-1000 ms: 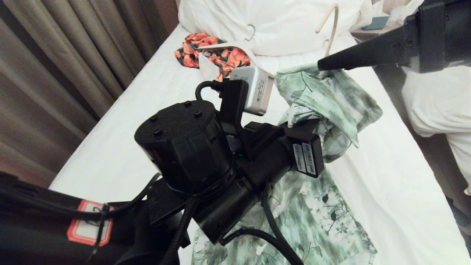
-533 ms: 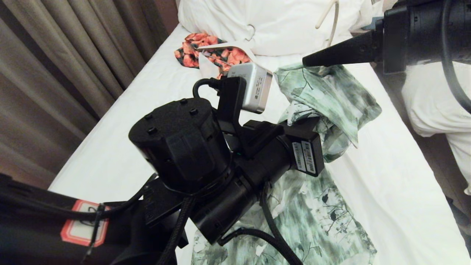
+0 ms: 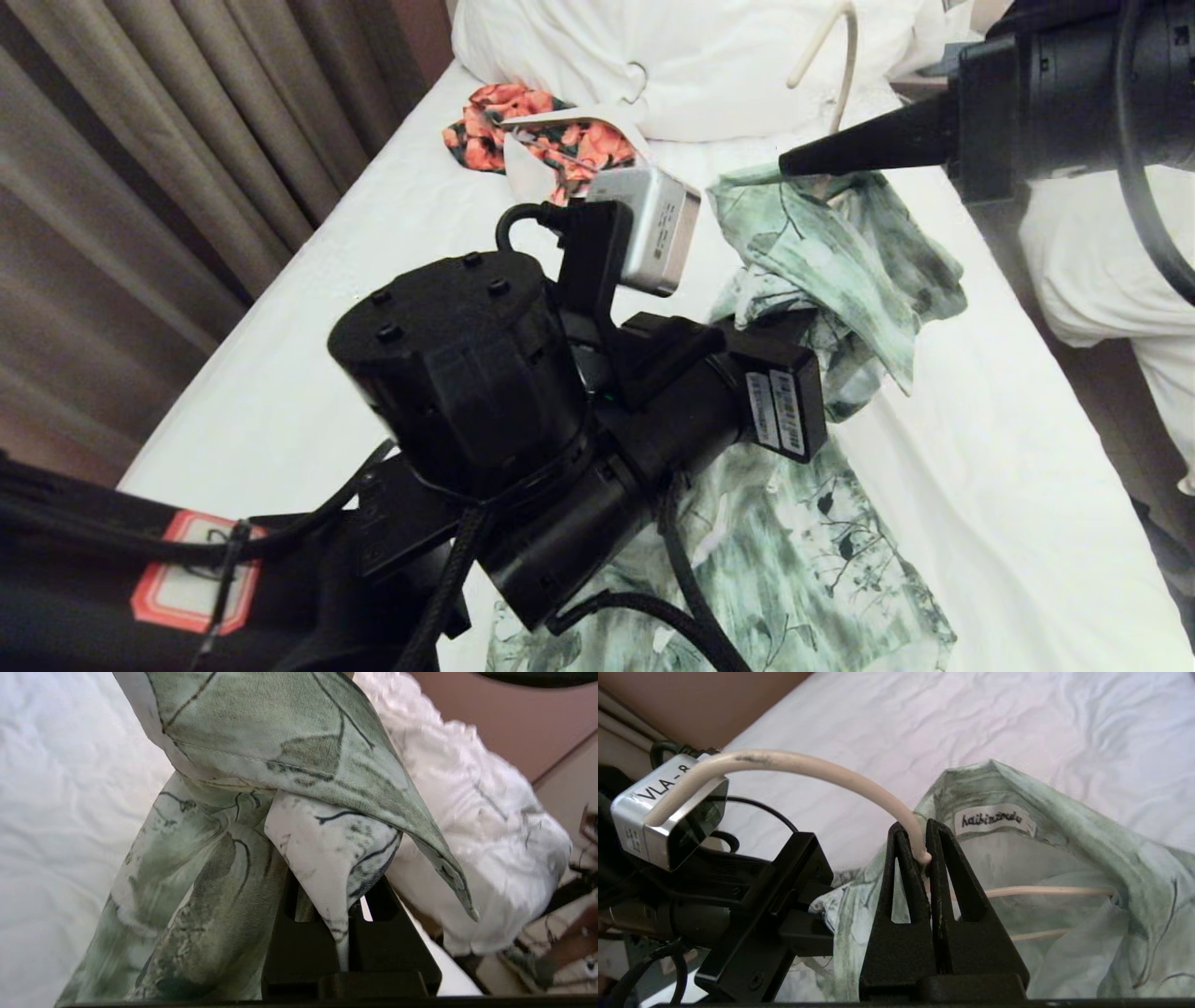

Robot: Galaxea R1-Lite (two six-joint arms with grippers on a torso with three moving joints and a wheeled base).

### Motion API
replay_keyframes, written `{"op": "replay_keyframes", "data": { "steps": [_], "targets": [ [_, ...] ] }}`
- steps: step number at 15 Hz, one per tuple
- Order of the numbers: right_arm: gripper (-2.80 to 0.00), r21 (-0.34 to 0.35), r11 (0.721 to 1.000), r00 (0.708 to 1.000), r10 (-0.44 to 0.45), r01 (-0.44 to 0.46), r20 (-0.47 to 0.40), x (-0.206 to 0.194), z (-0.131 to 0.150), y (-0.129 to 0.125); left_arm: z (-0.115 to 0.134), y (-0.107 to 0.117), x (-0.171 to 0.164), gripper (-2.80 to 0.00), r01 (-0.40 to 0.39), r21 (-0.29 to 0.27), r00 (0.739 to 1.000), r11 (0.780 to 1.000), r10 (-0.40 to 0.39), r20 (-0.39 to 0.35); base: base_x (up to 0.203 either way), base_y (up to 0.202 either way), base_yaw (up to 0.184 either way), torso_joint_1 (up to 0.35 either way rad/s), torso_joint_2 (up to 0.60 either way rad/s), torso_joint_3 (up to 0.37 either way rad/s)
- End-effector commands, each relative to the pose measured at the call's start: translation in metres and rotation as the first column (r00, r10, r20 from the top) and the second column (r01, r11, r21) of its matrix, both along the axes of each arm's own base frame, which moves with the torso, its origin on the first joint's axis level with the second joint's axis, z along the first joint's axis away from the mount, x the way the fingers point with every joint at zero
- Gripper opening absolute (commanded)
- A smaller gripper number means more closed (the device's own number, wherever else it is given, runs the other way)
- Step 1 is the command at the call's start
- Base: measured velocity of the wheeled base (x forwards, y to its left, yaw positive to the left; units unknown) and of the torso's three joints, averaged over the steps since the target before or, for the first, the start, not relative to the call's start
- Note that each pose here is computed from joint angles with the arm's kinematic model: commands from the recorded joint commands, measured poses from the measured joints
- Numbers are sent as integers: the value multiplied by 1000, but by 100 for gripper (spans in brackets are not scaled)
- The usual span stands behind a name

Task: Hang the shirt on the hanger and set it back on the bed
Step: Take the clothes hanger out of the clothes

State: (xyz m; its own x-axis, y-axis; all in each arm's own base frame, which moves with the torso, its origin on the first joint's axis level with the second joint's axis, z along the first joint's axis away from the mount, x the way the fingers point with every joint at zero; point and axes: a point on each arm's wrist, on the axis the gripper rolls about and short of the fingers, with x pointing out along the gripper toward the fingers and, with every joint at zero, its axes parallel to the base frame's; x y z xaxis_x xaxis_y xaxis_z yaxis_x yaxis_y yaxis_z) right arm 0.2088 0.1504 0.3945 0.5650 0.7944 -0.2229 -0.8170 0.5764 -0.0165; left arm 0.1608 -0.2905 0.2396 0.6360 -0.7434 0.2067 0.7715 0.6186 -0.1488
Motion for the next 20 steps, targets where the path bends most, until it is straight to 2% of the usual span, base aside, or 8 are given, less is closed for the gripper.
{"op": "replay_keyframes", "data": {
  "steps": [1,4,5,10,14,17,20],
  "targets": [
    [-280,6,1000,1000,2,-2,4,-4,2,-3,4,2,-1,-280,-2,-7,1000,1000,2,1,0,0,0,0,0,0],
    [-280,22,1000,1000,-4,4,-1,-6,4,-4,3,2,1,-280,-10,-4,1000,1000,10,0,0,0,0,0,0,0],
    [-280,23,1000,1000,-4,4,0,-6,4,-5,2,2,1,0,-10,-2,1000,1000,10,0,0,0,0,0,0,0],
    [-280,32,996,996,-81,80,35,-4,8,-6,16,15,-2,0,-14,-36,1000,999,14,23,0,0,0,0,0,0],
    [-280,43,991,989,-132,130,61,-1,11,-7,23,33,-13,0,66,-39,996,997,-64,55,0,0,0,0,0,0],
    [-280,69,979,976,-197,191,97,2,16,-10,30,46,-6,0,43,-55,996,998,-39,77,0,0,0,0,0,0],
    [-280,92,968,965,-243,234,96,3,18,-10,36,54,-1,0,33,-68,995,997,-27,93,0,0,0,0,0,0]
  ]
}}
